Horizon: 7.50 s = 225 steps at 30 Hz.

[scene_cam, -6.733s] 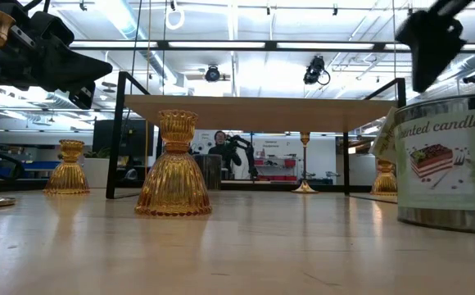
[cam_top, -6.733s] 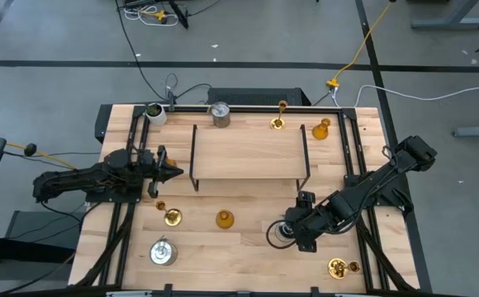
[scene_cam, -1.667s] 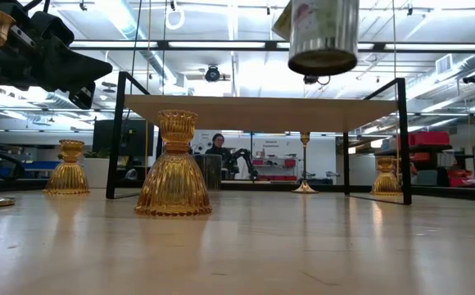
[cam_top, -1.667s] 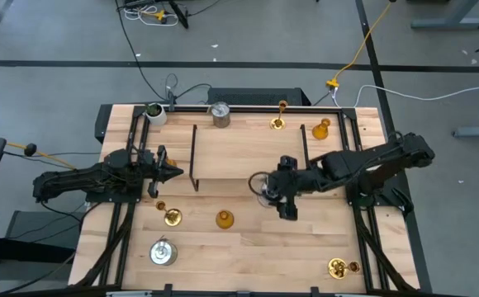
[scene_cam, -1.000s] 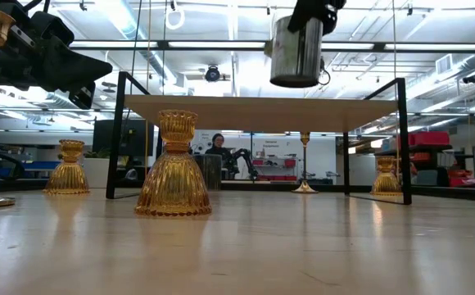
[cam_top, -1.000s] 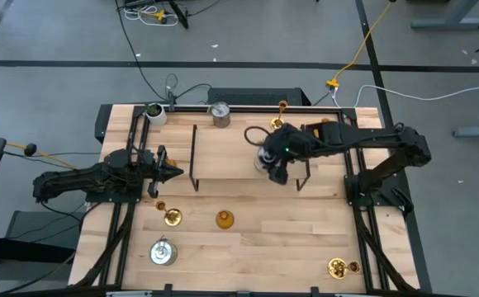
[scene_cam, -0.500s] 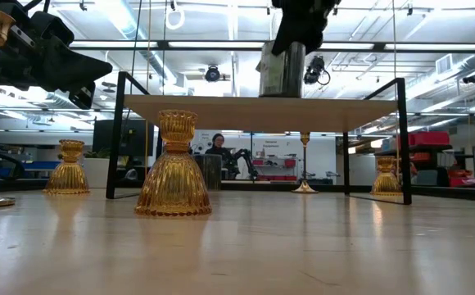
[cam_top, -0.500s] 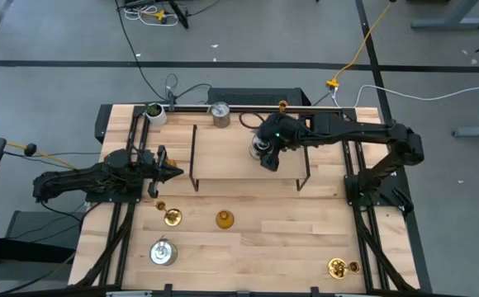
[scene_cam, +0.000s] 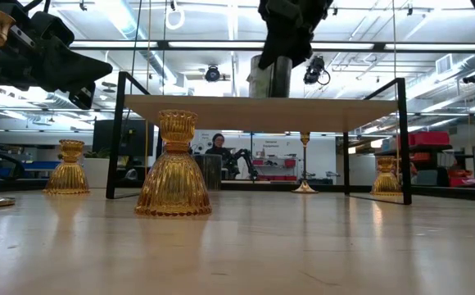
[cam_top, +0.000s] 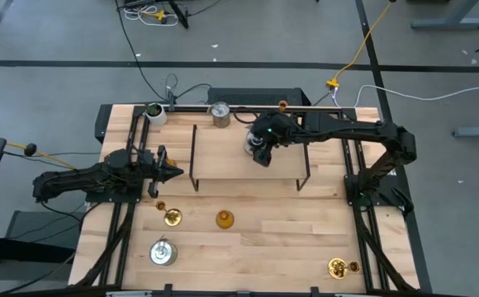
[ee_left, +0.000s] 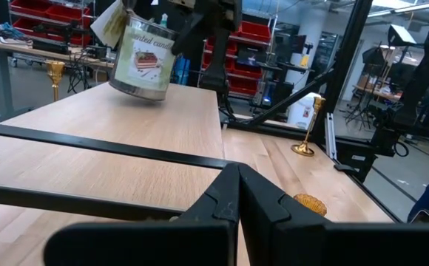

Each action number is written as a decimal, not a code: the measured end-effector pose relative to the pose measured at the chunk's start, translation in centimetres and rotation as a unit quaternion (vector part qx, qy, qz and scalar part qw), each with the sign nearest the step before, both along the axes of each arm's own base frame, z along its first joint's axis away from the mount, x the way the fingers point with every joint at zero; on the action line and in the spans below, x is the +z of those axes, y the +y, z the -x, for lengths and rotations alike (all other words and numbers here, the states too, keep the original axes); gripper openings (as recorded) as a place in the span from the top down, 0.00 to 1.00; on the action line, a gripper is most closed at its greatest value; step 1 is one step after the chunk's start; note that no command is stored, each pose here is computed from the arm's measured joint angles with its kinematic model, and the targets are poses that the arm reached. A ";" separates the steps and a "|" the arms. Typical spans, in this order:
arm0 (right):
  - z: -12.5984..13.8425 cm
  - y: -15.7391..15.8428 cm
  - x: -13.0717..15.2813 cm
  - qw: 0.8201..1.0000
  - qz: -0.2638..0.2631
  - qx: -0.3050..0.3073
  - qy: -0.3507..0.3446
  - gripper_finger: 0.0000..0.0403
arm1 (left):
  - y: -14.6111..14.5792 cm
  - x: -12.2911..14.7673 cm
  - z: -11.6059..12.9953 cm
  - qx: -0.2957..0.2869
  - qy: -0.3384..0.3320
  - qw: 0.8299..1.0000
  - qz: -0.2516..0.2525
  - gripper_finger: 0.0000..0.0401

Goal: Pick & Place candle stick holders
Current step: Put the right scented candle on the shelf, then put the top candle holder on the shelf

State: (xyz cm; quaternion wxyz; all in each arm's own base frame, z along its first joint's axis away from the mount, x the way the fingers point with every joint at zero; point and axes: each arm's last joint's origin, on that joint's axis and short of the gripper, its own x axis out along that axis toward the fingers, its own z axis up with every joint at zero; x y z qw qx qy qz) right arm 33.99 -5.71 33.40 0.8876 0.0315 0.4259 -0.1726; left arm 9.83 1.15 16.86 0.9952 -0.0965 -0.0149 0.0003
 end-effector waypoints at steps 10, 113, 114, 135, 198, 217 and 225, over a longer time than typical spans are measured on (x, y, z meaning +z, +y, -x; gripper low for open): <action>-0.4 -0.6 0.2 1.000 0.003 -0.010 -0.025 0.10 | 0.0 0.0 0.0 0.000 0.000 1.000 0.000 0.98; -0.8 -3.6 -1.5 0.996 -0.039 -0.065 -0.044 0.09 | 0.0 0.0 0.0 0.000 0.000 1.000 0.000 0.98; -0.8 -3.6 -1.5 0.996 -0.039 -0.065 -0.045 0.09 | 0.0 0.0 0.0 0.000 0.000 1.000 0.000 0.98; -1.1 -3.7 -1.2 0.996 -0.024 -0.055 -0.067 0.01 | 0.0 0.0 0.0 0.000 0.000 1.000 0.000 0.98; 7.3 6.5 7.3 0.983 0.001 0.125 -0.137 0.01 | 0.0 0.0 0.0 0.000 0.000 1.000 0.000 0.98; 8.3 1.3 7.4 0.991 0.041 -0.018 -0.124 0.01 | 0.0 0.0 0.0 0.000 0.000 1.000 0.000 0.98; 9.0 -1.5 7.2 0.991 0.050 -0.069 -0.107 0.01 | 0.0 0.0 0.0 0.000 0.000 1.000 0.000 0.98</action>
